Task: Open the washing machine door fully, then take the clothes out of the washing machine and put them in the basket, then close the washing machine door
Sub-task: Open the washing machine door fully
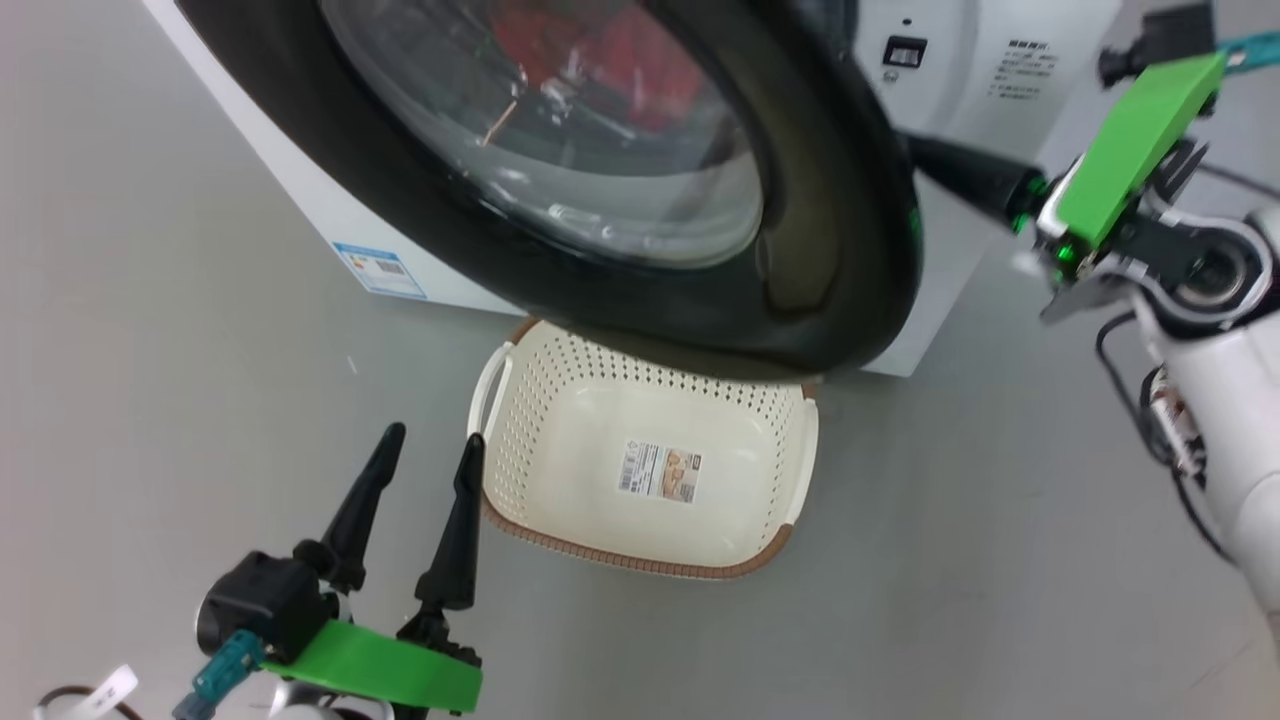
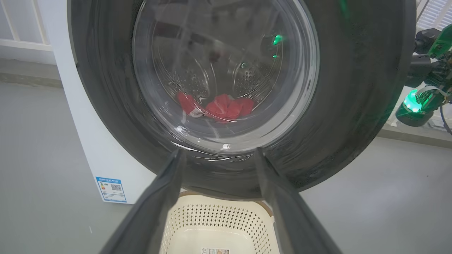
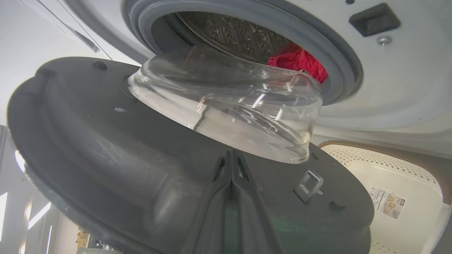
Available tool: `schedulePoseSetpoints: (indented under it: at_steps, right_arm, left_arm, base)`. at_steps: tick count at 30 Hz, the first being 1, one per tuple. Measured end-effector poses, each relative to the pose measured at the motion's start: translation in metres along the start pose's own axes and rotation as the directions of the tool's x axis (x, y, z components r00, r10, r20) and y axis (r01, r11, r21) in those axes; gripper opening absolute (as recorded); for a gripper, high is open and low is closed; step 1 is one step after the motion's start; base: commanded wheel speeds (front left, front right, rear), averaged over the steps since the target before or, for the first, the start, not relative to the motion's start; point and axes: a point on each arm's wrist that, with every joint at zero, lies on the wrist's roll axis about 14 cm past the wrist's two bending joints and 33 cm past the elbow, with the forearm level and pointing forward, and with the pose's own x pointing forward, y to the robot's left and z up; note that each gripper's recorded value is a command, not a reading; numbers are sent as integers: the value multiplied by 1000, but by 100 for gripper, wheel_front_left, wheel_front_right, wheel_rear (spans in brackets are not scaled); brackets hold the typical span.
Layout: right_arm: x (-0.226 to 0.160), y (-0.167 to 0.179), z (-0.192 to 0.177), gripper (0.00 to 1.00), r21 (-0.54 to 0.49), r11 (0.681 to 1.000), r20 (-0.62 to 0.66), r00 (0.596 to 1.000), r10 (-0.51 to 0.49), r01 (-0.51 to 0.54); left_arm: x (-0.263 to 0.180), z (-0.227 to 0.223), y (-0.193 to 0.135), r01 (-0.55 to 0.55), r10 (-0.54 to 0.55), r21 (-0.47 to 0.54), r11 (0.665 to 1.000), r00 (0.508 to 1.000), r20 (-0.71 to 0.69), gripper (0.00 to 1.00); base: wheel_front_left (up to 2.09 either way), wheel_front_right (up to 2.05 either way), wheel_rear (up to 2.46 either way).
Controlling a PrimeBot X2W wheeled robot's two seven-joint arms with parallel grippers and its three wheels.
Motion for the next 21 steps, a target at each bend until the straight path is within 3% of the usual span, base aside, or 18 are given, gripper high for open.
schedulePoseSetpoints:
  at_steps: [21]
  right_arm:
    - [-6,32,-97,0,6,997,-196,978,77,-77]
  left_arm:
    - [-44,14,11,-46,45,24,999,998,31,100]
  base:
    - [0,0,0]
